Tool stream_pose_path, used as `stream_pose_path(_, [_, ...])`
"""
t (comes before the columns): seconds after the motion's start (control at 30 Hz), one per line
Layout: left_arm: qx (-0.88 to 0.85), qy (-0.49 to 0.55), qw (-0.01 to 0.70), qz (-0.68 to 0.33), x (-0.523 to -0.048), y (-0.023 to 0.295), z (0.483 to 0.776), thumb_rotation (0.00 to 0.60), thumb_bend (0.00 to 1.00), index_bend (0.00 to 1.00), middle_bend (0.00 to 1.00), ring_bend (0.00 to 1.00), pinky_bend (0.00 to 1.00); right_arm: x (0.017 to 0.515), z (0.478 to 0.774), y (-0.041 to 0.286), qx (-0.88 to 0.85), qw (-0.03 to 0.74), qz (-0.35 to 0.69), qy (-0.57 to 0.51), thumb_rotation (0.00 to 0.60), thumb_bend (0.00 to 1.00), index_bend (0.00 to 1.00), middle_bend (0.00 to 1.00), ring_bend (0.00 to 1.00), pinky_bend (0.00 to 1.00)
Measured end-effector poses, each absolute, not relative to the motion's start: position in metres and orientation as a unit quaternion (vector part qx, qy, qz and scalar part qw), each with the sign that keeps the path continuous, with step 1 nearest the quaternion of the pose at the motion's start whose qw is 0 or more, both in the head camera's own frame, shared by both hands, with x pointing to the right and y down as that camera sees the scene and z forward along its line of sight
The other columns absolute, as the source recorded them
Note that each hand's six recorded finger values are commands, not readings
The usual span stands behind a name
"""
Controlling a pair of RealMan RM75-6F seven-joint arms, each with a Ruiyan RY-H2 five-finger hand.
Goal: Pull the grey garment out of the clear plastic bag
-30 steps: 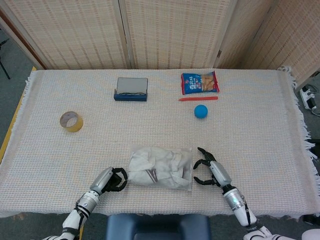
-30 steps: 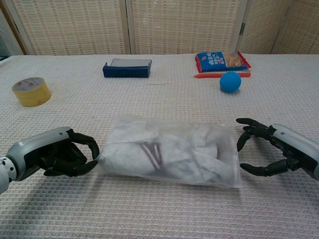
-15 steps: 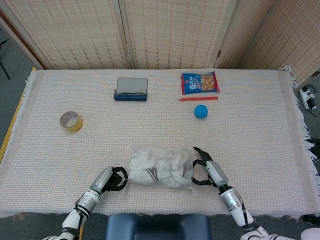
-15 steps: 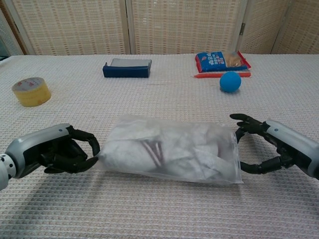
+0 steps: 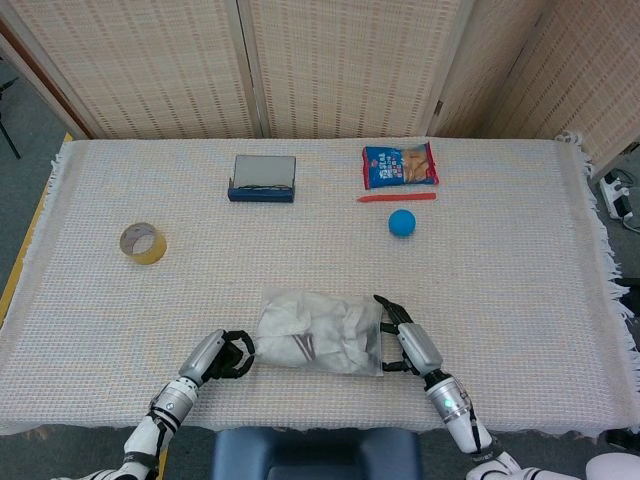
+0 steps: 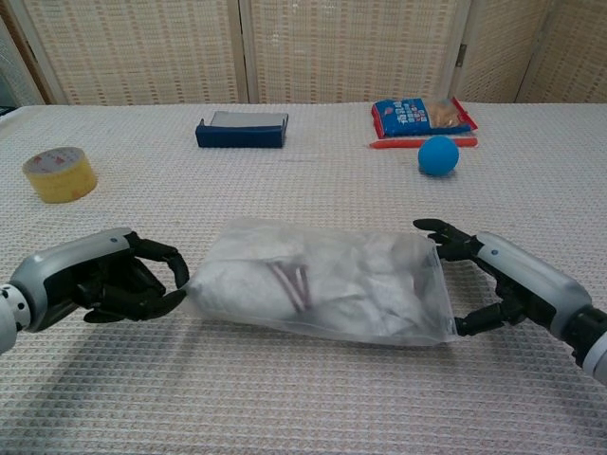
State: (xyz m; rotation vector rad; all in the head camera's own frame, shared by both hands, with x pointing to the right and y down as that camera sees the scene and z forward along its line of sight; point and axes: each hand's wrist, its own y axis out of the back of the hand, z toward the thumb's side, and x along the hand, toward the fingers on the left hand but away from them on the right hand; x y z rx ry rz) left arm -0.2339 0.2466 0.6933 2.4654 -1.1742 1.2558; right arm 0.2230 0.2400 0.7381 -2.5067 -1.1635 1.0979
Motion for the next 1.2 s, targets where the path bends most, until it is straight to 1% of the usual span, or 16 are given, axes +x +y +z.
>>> stream_pose_path(0.13, [0.818,-0.390,0.069,0.417,-0.235,0.246,0.693,0.600,0.88,0.77,1.00,1.00,1.00,0.222,0.741,0.240,-0.837,0.089,0.371,-0.392,0.600,0.45,0.64,0.01,0.00,0.00])
stream_pose_path(0.43, [0.817,-0.391,0.070,0.418,-0.238,0.246,0.694,0.600,0.88,0.77,1.00,1.00,1.00,0.226,0.742,0.239,-0.830,0.105,0.375,-0.399,0.600,0.61,0.75,0.07,0.00,0.00])
stream_pose_path(0.53, [0.817,-0.391,0.070,0.417,-0.237,0.246,0.694,0.600,0.88,0.77,1.00,1.00,1.00,0.225,0.742,0.239,-0.830,0.107,0.375,-0.399,0.600,0.66,0.76,0.07,0.00,0.00])
stream_pose_path(0.7, [0.817,-0.392,0.069,0.417,-0.237,0.245,0.693,0.600,0.88,0.77,1.00,1.00,1.00,0.225,0.741,0.240,-0.831,0.106,0.374,-0.398,0.600,0.69,0.76,0.08,0.00,0.00])
stream_pose_path(0.9, [0.815,-0.394,0.067,0.420,-0.240,0.243,0.694,0.600,0.88,0.77,1.00,1.00,1.00,0.224,0.740,0.241,-0.833,0.099,0.368,-0.402,0.600,0.70,0.76,0.08,0.00,0.00])
stream_pose_path(1.2, [0.812,-0.397,0.065,0.423,-0.244,0.242,0.696,0.600,0.88,0.78,1.00,1.00,1.00,0.237,0.726,0.232,-0.829,0.088,0.363,-0.416,0.600,0.70,0.76,0.08,0.00,0.00])
